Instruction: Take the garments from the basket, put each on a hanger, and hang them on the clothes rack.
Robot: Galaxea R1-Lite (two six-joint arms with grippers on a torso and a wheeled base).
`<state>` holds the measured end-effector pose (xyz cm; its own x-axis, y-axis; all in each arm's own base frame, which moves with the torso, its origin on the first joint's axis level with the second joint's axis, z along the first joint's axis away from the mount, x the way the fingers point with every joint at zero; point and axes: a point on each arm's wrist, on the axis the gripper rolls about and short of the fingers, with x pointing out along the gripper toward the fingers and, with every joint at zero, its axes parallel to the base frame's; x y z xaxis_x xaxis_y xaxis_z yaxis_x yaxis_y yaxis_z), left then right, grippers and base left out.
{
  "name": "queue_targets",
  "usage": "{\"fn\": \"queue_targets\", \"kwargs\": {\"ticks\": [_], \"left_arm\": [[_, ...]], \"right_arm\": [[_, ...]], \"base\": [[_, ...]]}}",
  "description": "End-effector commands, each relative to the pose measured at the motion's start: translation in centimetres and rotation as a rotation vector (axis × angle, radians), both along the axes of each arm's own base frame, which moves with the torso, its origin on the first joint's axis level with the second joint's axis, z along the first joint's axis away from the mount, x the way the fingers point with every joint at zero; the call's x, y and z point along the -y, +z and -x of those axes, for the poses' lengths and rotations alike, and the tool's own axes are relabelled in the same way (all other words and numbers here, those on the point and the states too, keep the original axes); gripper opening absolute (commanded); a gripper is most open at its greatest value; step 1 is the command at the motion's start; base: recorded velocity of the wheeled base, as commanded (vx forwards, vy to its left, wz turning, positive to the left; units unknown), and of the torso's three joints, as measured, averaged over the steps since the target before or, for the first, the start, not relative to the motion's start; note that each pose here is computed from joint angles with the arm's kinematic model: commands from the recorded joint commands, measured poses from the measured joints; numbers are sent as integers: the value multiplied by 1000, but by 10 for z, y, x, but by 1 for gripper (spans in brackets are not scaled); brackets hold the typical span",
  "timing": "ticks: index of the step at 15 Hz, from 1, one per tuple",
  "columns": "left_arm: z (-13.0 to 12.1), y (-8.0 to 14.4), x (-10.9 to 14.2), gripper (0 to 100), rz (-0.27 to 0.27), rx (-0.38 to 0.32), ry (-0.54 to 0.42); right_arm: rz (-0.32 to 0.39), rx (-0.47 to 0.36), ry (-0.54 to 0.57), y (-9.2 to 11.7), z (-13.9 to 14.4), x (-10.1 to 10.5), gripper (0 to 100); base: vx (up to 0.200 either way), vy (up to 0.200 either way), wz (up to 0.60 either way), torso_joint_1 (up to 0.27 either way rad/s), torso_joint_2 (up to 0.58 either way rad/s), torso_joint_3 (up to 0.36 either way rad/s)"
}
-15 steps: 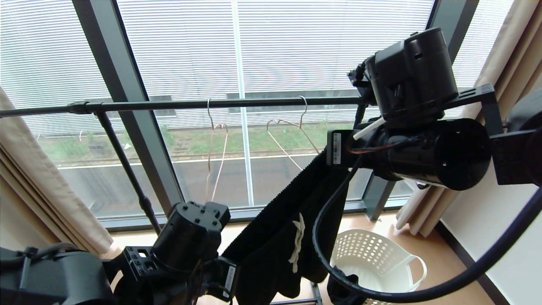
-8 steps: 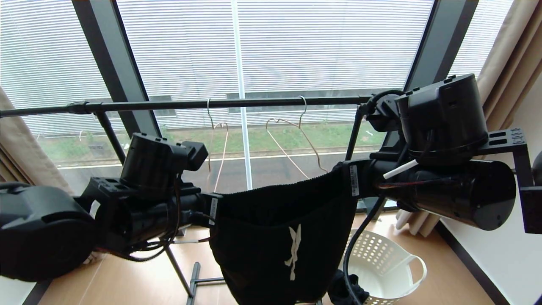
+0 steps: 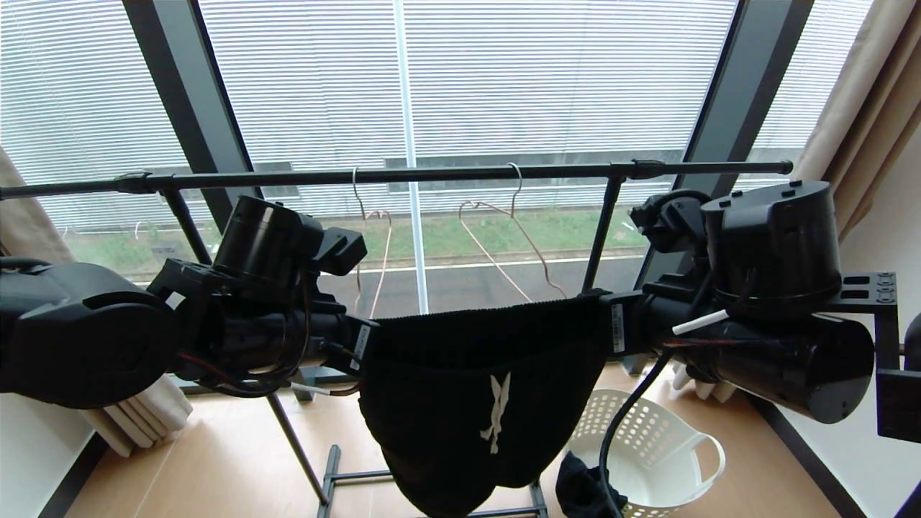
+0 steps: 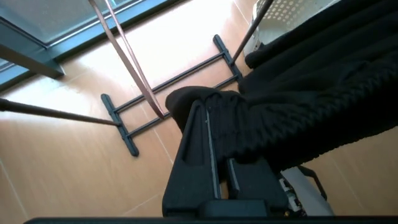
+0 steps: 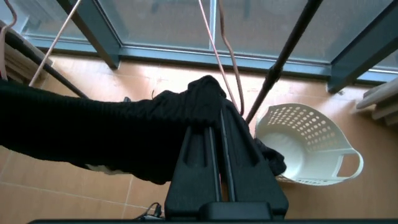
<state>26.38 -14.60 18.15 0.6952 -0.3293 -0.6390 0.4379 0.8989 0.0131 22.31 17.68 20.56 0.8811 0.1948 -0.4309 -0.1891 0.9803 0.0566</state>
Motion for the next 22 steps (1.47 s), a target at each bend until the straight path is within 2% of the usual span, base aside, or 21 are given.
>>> {"fn": "queue_targets", "kwargs": {"ticks": [1,4,5,6,8,10,13,15,16,17,18,19,22], "left_arm": [[-4,10,5,0,1,43,-23],[-14,32,19,0,18,122,-83],[-23,42,25,0,-6,167,-113],[-32,52,32,0,-22,163,-124],[-41,68,43,0,-37,132,-132],[-54,76,51,0,-43,150,-124],[-73,76,62,0,-74,157,-103],[-84,77,69,0,-66,175,-99],[-86,77,70,0,-64,179,-99],[-89,77,73,0,-62,185,-97],[-89,77,73,0,-62,185,-97],[-89,79,72,0,-58,186,-95],[-89,85,72,0,-50,203,-93]], "right_arm": [[49,-4,29,-9,9,4,0],[125,43,96,-10,19,10,0],[204,84,157,-5,22,12,0],[260,106,206,-4,25,15,0],[252,82,262,-10,28,16,0],[255,75,269,-12,30,18,0],[264,75,310,-14,41,15,0],[307,75,398,-21,59,13,0],[305,77,429,-22,64,11,0],[288,78,525,-24,79,7,0],[287,80,530,-23,80,7,0],[287,77,617,-27,95,0,0],[289,59,723,-35,111,-6,0]], "base": [[0,0,0,0,0,0],[0,0,0,0,0,0],[0,0,0,0,0,0],[0,0,0,0,0,0],[0,0,0,0,0,0],[0,0,0,0,0,0],[0,0,0,0,0,0],[0,0,0,0,0,0],[0,0,0,0,0,0],[0,0,0,0,0,0],[0,0,0,0,0,0],[0,0,0,0,0,0],[0,0,0,0,0,0]]}}
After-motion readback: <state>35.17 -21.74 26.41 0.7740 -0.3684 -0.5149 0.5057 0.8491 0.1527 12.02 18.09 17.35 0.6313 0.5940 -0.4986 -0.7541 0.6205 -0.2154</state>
